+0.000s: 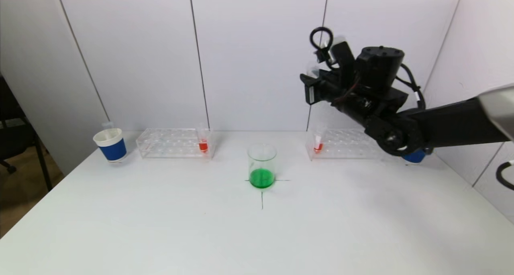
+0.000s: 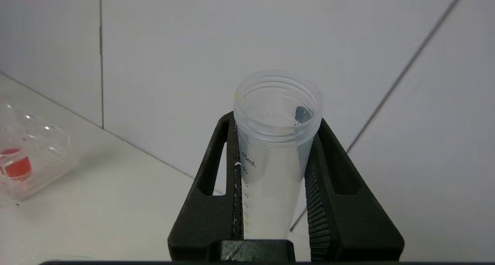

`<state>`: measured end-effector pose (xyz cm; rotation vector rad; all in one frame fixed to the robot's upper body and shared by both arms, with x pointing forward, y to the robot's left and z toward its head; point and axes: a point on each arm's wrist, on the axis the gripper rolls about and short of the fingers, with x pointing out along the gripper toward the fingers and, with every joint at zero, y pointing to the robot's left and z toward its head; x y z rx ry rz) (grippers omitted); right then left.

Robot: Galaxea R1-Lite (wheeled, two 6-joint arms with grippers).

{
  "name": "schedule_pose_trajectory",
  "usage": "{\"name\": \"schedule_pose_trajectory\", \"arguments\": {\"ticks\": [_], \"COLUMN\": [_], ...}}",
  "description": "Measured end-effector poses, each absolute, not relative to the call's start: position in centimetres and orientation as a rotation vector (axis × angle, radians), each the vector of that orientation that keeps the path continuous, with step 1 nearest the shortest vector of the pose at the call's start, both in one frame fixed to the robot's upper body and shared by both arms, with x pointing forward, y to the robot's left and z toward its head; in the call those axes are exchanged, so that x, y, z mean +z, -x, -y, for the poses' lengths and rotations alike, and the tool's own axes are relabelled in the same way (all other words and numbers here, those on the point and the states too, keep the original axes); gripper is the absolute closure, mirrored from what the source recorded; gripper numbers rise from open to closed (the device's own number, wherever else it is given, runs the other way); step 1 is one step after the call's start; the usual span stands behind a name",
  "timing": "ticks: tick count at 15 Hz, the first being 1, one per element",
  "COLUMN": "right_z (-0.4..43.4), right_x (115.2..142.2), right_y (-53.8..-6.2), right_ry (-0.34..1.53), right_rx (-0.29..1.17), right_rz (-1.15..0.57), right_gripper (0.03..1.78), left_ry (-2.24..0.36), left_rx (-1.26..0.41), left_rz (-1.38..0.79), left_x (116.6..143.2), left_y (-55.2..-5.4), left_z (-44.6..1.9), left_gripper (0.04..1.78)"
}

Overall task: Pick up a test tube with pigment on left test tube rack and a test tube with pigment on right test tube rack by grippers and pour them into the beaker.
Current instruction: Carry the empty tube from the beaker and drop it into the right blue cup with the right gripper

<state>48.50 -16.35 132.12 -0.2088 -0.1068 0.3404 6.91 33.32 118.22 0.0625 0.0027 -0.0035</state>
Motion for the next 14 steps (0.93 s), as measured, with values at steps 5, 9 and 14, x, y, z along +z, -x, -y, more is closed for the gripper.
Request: {"name": "schedule_pose_trajectory", "arguments": {"ticks": [5,9,14], "right_z": [24.8,30.8,36.6], "right_x": [134.1,135.0,135.2], "right_y": [-47.5,-46.9,-47.6], "right_ry": [0.062,-0.016,-0.039], "right_rx": [0.165,0.036,-0.076], "right_rz": [-0.04,-0.144,-0.14], "right_gripper": [1.3,1.3,1.3], "left_ry": [-0.063,-0.063,-0.063], "left_rx": [-0.003,-0.004,-0.004], "left_rz": [-0.002,-0.002,-0.003], "left_x": [118.2,118.2,118.2], "left_y": [-6.9,-6.9,-6.9], "left_z": [-33.3,-33.3,-33.3], "left_gripper": [0.06,0.06,0.06]}}
